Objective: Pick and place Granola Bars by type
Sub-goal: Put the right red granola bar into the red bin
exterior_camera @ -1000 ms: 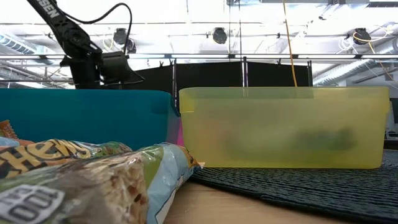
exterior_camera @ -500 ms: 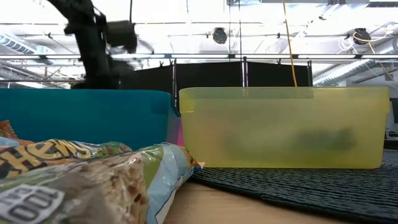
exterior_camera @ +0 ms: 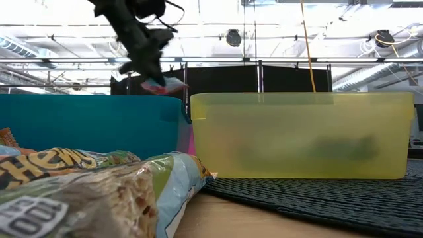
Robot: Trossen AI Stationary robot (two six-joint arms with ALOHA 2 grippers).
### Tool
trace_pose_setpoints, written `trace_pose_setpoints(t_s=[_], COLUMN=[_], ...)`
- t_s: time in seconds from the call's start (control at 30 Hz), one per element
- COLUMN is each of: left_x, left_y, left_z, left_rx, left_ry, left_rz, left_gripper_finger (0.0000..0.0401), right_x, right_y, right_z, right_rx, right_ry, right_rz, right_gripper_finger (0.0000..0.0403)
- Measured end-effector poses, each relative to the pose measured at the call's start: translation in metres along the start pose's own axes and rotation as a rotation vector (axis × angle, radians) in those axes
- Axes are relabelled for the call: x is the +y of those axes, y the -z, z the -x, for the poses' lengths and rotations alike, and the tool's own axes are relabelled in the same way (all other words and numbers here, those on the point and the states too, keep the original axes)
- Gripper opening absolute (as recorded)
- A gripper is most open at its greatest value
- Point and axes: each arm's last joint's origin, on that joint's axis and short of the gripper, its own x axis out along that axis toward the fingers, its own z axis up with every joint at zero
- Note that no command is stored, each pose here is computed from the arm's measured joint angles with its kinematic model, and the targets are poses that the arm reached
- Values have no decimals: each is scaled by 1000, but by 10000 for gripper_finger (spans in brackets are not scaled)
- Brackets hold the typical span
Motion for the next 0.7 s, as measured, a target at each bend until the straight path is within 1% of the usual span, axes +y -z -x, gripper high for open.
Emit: trace_pose_setpoints(t_s=[0.1,0.3,0.4,0.57,0.7], left_x=[-2,-9,-14,-18,-21], left_y=[0,-6,-11,-13,-12], left_z=[-25,-66,-84,-116,-135], left_rx=[53,89,100,164,193], left_ry=[-2,21,45,37,50], left_rz=[-30,-81,-106,-151,-153], left_gripper_finger=[5,4,4,4,4], right_x=[0,-1,-1,-1,-3], right_y=[0,1,1,2,5], right_z=[0,0,0,0,0], right_rx=[4,11,14,18,49], right_ry=[2,5,7,9,26], right_rz=[1,0,0,-4,-9], right_gripper_finger=[164,164,164,164,164])
